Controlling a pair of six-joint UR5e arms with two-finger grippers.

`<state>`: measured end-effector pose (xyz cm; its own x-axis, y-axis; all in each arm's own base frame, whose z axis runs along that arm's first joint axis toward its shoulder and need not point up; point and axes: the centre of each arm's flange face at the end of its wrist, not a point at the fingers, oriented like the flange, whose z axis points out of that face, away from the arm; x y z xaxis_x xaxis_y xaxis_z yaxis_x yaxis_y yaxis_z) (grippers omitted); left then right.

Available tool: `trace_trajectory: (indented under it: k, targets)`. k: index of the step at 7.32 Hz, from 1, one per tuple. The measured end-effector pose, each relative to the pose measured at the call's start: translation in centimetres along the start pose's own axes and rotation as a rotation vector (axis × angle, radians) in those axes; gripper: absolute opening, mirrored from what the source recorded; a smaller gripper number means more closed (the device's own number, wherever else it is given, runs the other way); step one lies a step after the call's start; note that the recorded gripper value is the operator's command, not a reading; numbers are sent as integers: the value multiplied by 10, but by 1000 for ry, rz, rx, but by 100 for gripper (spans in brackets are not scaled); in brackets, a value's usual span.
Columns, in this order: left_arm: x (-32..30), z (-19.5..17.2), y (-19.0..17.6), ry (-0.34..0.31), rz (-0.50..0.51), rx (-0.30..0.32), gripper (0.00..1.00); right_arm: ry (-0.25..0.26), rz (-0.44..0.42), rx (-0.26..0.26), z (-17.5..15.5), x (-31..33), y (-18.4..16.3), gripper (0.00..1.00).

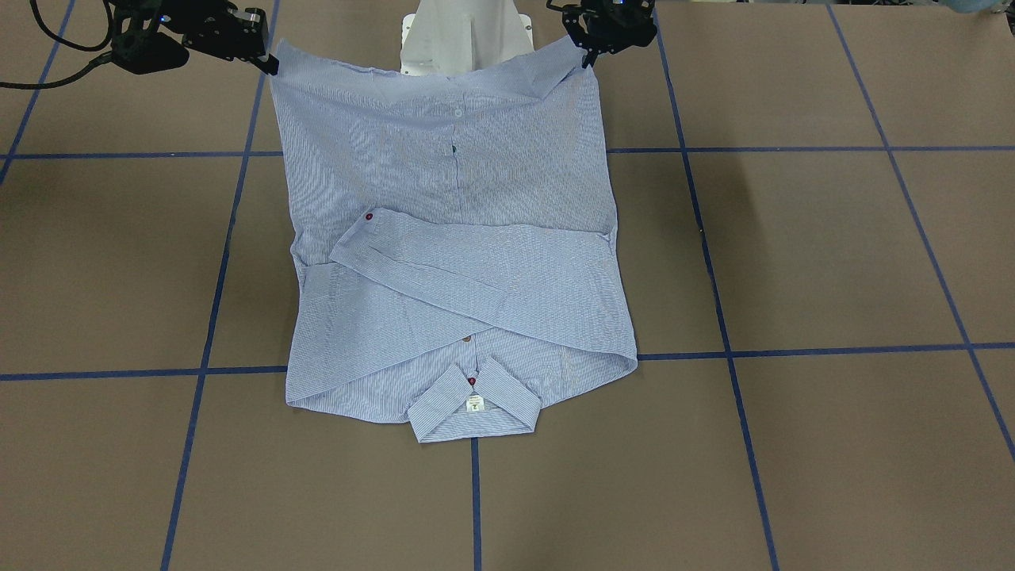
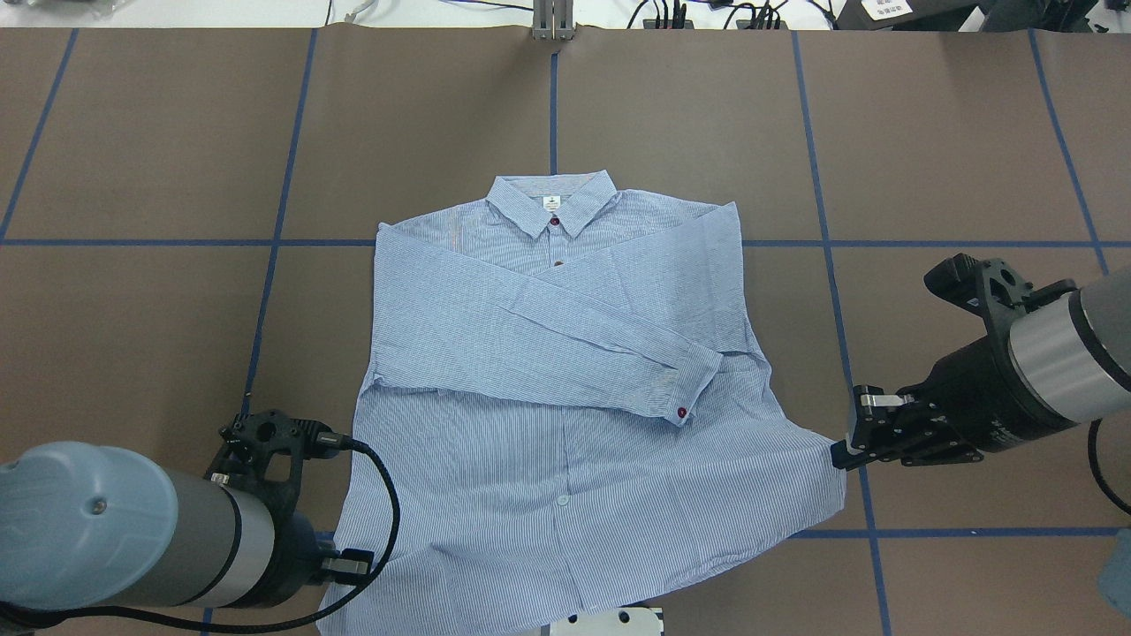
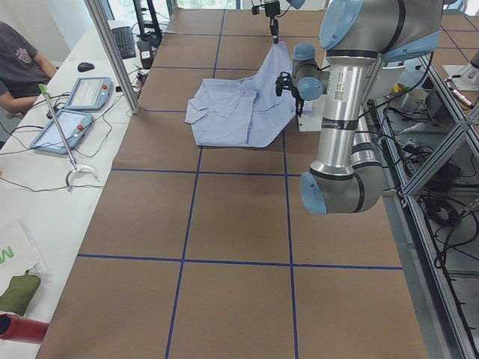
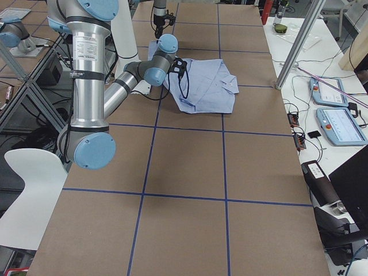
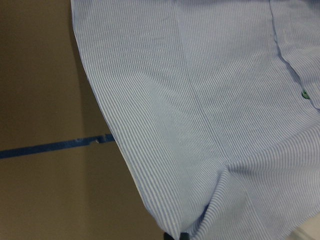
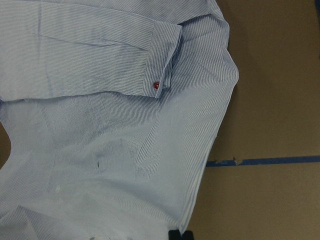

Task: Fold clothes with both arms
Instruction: 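Fold the hem up toward the collar with both grippers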

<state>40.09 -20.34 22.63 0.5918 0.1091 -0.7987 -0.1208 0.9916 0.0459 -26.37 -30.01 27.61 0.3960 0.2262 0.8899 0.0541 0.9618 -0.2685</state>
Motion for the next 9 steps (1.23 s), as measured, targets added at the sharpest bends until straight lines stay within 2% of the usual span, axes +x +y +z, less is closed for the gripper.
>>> trace_trajectory:
  k: [4, 9]
  targets:
    - [-8, 4, -45, -31, -25, 69, 0, 0, 37, 58, 7, -7, -47, 0]
    - [-13, -1, -124, -65, -50, 171, 0, -12, 75, 177, 2, -27, -113, 0]
